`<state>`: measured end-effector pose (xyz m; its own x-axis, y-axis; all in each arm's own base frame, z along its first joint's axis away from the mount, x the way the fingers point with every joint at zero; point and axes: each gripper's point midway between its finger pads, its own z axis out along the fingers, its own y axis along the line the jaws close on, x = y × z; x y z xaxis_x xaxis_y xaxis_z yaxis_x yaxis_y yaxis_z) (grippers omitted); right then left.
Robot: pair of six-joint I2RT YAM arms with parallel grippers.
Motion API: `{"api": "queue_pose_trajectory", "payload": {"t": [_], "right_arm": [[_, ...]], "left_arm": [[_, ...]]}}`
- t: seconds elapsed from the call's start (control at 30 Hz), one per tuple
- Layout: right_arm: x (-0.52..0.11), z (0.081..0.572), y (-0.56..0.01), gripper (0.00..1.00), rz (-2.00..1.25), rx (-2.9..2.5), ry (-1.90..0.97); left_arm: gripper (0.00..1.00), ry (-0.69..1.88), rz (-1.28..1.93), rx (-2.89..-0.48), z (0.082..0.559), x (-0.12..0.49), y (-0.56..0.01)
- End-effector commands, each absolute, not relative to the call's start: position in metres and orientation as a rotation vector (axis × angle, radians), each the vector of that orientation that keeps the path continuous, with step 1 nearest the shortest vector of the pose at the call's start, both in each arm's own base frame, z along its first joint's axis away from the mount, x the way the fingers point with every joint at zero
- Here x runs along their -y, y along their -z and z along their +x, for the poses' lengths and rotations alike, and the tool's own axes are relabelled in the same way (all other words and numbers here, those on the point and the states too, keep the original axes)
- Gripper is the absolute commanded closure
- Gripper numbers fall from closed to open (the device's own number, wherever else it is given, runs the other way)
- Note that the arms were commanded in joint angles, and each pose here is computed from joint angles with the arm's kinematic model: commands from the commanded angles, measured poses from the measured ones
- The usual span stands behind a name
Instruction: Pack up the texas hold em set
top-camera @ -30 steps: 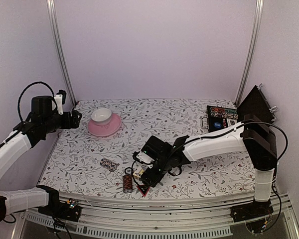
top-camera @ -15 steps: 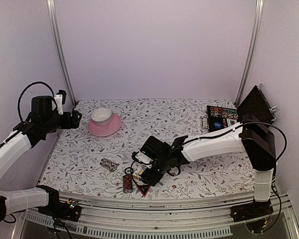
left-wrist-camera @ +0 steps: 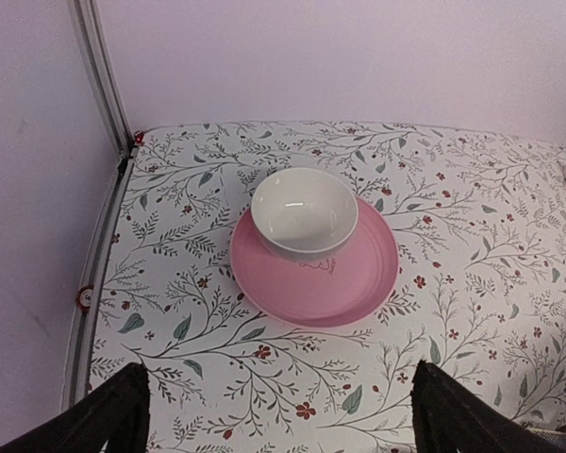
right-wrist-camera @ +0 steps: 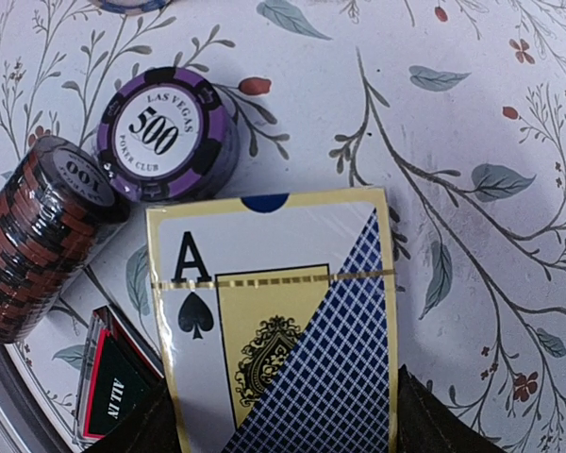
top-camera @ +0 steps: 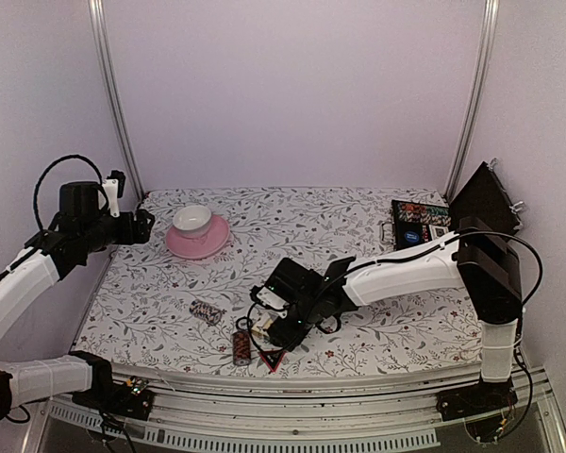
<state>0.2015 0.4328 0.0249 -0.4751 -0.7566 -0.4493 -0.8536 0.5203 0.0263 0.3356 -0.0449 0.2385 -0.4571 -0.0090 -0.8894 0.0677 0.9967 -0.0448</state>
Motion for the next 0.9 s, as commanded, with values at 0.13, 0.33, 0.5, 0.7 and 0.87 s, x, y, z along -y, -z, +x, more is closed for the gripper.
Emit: {"api": "queue_pose_trajectory", "payload": {"t": [0.13,0.33,0.5,0.7,0.87], "right_arm": [[-0.423,0.219,-0.103,0.44,-1.082,-2.317,-0.366],[-0.36,0.245,-0.143,0.45,-0.727,-2.415,-0.37],[-0.281,0.279,-0.152,0.45,-0.41,-2.489,-0.32],[-0.18,0.335,-0.154,0.45,-0.061,-2.5,-0.201],[-0.126,0.38,-0.151,0.46,0.101,-2.496,-0.126]], "left_arm": [[0.03,0.082,0.04,-2.045,0.333,0.044,-0.235],[0.03,0.085,0.042,-2.051,0.334,0.044,-0.234],[0.03,0.085,0.042,-2.048,0.333,0.044,-0.235],[0.03,0.094,0.044,-2.038,0.332,0.045,-0.238],[0.03,0.1,0.046,-2.037,0.331,0.046,-0.238]]}}
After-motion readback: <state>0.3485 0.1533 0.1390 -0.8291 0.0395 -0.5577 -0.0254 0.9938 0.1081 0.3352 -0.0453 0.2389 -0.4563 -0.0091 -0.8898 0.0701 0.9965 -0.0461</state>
